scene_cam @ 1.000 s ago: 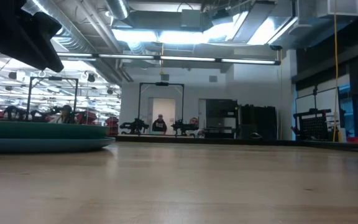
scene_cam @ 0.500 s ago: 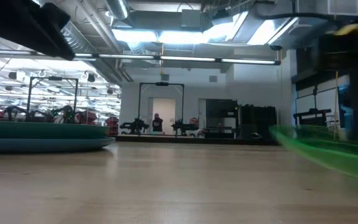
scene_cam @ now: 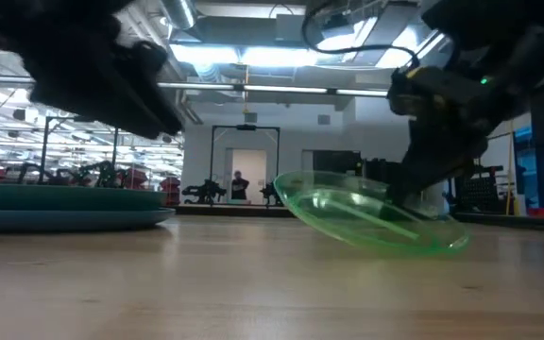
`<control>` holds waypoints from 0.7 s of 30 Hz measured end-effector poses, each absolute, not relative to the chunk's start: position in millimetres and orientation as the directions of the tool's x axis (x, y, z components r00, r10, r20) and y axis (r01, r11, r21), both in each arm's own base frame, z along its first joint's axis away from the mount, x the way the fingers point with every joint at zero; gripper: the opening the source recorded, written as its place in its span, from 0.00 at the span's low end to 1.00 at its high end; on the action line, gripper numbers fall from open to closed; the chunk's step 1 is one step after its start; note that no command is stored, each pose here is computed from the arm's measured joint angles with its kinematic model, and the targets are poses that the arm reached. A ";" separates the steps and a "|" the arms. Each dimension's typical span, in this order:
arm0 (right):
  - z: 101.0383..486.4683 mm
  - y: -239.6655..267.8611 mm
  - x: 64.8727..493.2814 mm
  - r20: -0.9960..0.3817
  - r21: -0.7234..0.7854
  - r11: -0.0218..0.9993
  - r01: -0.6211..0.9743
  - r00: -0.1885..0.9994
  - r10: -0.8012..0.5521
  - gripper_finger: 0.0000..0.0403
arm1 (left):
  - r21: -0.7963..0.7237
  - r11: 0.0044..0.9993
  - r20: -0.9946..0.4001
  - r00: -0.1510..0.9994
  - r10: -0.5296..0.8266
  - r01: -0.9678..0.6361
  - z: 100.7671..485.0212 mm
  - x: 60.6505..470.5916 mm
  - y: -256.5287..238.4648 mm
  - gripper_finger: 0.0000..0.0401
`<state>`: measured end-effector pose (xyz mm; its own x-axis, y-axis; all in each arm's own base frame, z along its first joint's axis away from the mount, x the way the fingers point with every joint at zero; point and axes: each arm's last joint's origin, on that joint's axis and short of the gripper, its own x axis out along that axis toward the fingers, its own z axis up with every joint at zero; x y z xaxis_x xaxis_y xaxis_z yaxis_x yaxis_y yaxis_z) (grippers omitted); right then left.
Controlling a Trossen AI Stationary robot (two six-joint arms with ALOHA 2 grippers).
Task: Stack plastic plates
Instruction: Stack the light green plate on top of the orange plate
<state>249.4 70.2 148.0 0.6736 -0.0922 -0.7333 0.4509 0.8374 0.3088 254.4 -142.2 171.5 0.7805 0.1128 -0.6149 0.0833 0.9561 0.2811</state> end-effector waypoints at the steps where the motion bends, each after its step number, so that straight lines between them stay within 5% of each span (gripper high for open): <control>1: 145.0 70.0 251.1 -0.735 0.306 0.837 0.454 0.671 -0.096 0.02 | 0.284 0.954 -0.613 0.783 0.106 0.093 168.3 258.8 -141.2 0.36; 13: 138.8 71.2 253.4 -0.736 0.236 0.877 0.419 0.666 -0.120 0.41 | 0.330 0.901 -0.593 0.804 -0.035 0.283 135.5 299.7 -128.2 0.36; 21: 142.6 80.7 253.1 -0.677 0.151 0.911 0.384 0.712 -0.188 0.48 | 0.406 0.836 -0.626 0.779 -0.039 0.369 117.1 333.7 -126.0 0.36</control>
<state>253.1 80.7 142.6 0.7116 -0.1883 -0.6769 0.3844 0.9108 0.1507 333.7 -126.0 117.1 0.7786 -0.0394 -0.6263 0.3693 0.8357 0.4065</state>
